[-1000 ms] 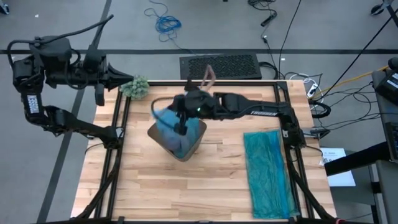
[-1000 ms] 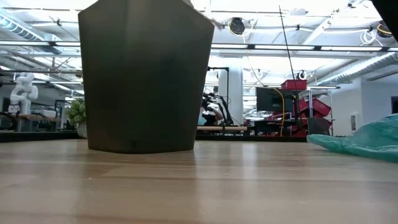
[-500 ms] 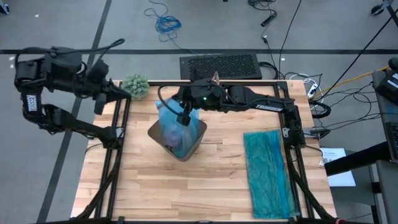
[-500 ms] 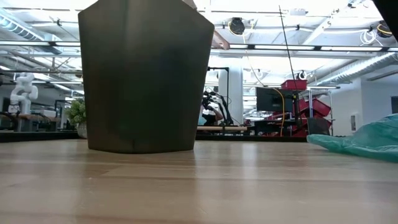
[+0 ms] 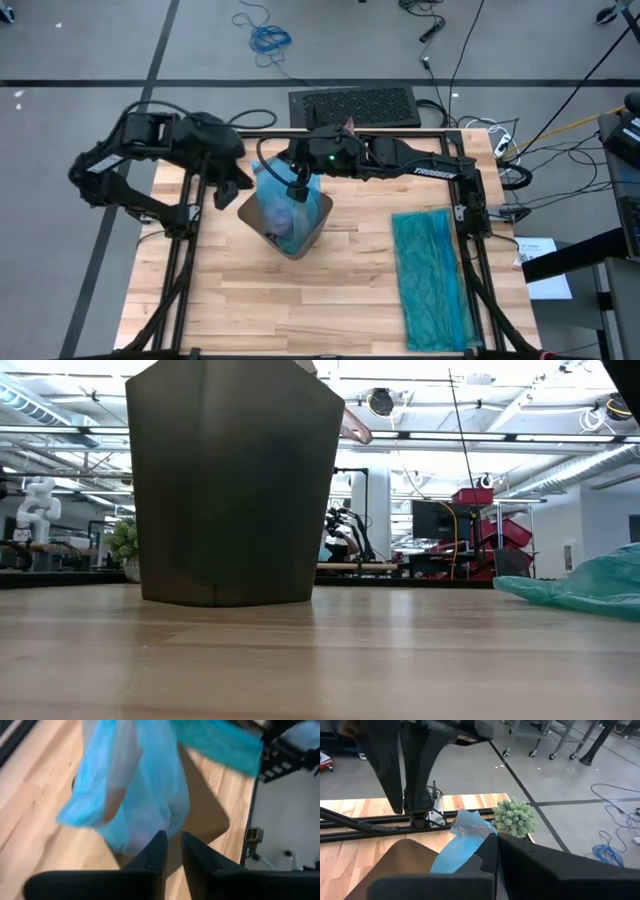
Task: Place trash/remove bag and relplace
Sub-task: Close the blue trash bag
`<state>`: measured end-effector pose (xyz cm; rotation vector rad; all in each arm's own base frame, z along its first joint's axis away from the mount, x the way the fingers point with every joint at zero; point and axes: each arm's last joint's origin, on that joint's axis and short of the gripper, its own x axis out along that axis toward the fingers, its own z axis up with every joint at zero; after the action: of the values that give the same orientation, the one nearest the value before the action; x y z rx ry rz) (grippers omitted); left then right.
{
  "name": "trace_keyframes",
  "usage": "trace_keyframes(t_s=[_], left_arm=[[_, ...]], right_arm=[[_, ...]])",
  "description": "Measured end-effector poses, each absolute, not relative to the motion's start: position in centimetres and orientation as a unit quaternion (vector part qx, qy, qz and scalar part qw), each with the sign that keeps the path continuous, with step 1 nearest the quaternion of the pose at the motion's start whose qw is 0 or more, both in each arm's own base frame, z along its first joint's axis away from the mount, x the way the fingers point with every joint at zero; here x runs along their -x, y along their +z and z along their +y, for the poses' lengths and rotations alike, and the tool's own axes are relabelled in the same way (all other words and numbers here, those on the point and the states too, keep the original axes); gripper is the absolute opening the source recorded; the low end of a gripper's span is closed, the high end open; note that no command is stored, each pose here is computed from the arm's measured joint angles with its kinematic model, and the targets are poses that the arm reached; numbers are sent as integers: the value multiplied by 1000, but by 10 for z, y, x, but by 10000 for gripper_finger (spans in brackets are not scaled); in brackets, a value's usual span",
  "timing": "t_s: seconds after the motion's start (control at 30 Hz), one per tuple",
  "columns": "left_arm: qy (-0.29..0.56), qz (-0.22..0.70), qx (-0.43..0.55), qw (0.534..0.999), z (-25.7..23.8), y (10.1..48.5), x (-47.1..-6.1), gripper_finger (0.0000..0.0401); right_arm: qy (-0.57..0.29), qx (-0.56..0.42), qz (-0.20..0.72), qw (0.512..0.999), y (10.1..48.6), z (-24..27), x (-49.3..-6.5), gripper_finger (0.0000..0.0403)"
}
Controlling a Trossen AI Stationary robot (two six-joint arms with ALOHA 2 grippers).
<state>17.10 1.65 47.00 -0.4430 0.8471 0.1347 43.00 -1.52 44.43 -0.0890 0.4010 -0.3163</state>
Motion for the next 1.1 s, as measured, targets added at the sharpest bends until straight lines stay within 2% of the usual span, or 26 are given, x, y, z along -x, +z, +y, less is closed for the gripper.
trace_keyframes(t_s=[0.17,0.33,0.53,0.77,1.1], left_arm=[[100,394,181,896,19,471,-172,99],[142,389,129,901,21,472,-169,121],[130,404,96,900,16,468,-178,124],[162,413,67,894,16,464,-186,124],[156,440,68,882,16,456,-199,123]], right_arm=[[-156,45,203,966,445,-15,-428,0],[-155,50,207,965,444,-15,-428,0],[-155,51,207,965,444,-15,-428,0],[-154,51,207,965,444,-15,-428,0],[-153,54,207,965,444,-15,-428,0]])
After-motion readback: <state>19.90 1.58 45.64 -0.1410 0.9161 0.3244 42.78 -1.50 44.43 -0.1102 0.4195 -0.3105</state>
